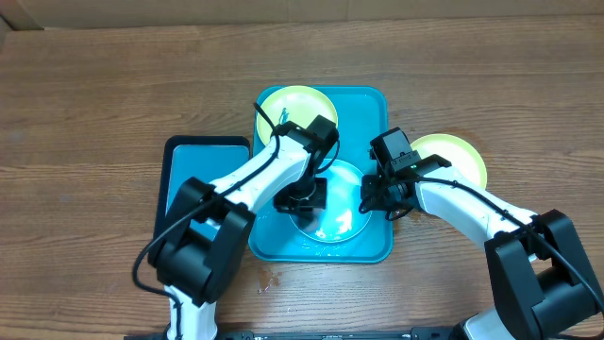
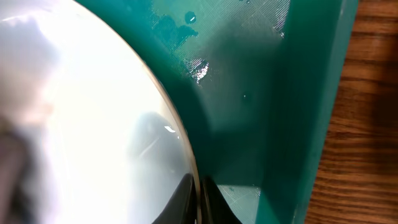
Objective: Clean dirty plates on tray and stack at the side
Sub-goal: 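Scrub the white plate with the sponge in the left gripper, then return the sponge to the black tray and lift the white plate with right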
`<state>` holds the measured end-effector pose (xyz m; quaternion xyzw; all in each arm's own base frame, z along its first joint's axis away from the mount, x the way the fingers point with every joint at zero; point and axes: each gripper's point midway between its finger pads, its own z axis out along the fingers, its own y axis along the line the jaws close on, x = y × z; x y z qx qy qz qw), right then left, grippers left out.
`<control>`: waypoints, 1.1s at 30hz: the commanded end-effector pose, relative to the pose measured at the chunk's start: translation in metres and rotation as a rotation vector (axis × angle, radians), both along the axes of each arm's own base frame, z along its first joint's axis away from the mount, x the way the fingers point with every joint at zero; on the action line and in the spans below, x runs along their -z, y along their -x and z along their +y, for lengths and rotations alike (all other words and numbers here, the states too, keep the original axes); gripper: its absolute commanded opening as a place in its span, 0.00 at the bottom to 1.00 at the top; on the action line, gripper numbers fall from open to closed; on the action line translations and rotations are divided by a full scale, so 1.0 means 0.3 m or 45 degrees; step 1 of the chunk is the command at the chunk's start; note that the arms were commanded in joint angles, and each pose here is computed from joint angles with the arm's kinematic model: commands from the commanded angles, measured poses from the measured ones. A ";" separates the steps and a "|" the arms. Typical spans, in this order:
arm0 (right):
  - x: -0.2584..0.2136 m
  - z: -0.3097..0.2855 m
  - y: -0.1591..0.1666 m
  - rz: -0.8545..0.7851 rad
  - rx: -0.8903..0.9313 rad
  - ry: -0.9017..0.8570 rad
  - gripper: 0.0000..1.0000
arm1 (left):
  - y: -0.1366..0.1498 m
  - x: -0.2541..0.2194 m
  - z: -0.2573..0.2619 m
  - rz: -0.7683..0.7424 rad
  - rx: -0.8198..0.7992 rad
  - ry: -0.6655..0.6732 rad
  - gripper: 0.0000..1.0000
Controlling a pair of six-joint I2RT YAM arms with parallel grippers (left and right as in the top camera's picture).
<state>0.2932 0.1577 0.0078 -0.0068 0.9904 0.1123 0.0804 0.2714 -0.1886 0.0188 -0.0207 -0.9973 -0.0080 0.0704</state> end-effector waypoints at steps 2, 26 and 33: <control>0.027 -0.034 0.007 0.009 0.006 0.070 0.04 | -0.120 -0.131 0.171 -0.339 -0.046 -0.291 0.04; 0.027 -0.035 0.004 0.006 0.028 0.069 0.04 | -0.065 -0.279 0.604 -0.338 -0.492 -0.082 0.04; 0.005 -0.035 0.009 0.039 0.057 0.071 0.04 | -0.038 -0.142 0.598 -0.239 -0.515 0.057 0.18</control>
